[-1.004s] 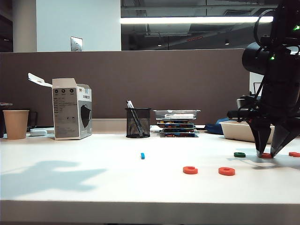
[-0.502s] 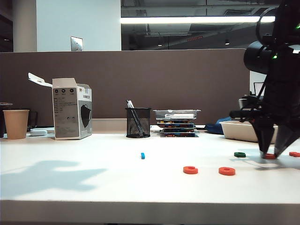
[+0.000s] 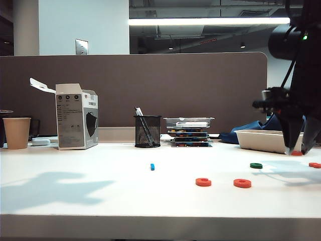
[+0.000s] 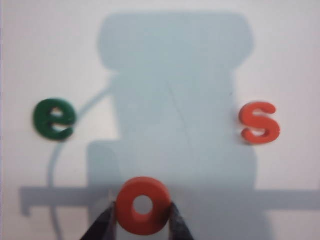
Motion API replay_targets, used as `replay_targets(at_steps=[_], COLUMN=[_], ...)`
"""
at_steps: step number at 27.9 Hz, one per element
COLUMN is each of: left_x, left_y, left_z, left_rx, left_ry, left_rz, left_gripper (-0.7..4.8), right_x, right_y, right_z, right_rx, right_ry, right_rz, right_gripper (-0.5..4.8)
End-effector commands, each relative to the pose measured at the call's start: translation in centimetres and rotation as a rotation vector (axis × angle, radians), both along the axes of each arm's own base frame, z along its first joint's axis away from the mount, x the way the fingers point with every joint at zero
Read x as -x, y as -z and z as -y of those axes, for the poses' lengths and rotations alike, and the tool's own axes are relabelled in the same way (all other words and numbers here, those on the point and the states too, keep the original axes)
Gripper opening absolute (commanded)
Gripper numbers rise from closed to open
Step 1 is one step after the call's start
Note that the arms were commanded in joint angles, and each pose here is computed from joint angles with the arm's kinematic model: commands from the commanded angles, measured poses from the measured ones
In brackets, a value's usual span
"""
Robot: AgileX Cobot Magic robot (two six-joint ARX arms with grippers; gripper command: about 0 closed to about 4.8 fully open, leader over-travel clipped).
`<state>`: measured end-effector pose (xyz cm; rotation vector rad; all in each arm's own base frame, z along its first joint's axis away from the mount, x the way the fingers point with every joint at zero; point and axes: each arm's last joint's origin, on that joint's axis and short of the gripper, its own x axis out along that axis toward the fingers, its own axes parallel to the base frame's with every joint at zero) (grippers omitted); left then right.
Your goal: Select the appropriate letters from the row of letter magnets placed on the table to arrange into the word "cool".
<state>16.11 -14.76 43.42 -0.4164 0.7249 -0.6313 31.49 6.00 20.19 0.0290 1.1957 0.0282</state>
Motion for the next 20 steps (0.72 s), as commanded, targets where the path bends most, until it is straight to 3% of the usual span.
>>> replay_targets(at_steps=[1,12,20], left_x=[0.0,0.0,0.0], left_y=[-0.3,-0.3,-0.3], left_z=[0.0,0.0,0.0], left_rx=[0.011,0.012,0.011], left_ry=[0.001,0.001,0.001], left_rz=[0.015,0.015,0.015], left_gripper=[-0.03,-0.03,-0.03], right_x=[0.8,3.8,5.9], right_y=[-1.2,-4.5,0.0], right_z=[-0.1,-1.8,-2.9], right_rx=[-0.039,-0.050,-0.066], right_ry=[-0.021,-0.067,-0.060], right_rz=[0.004,0.039,-0.040], right_gripper=[1.04,1.04,1.05])
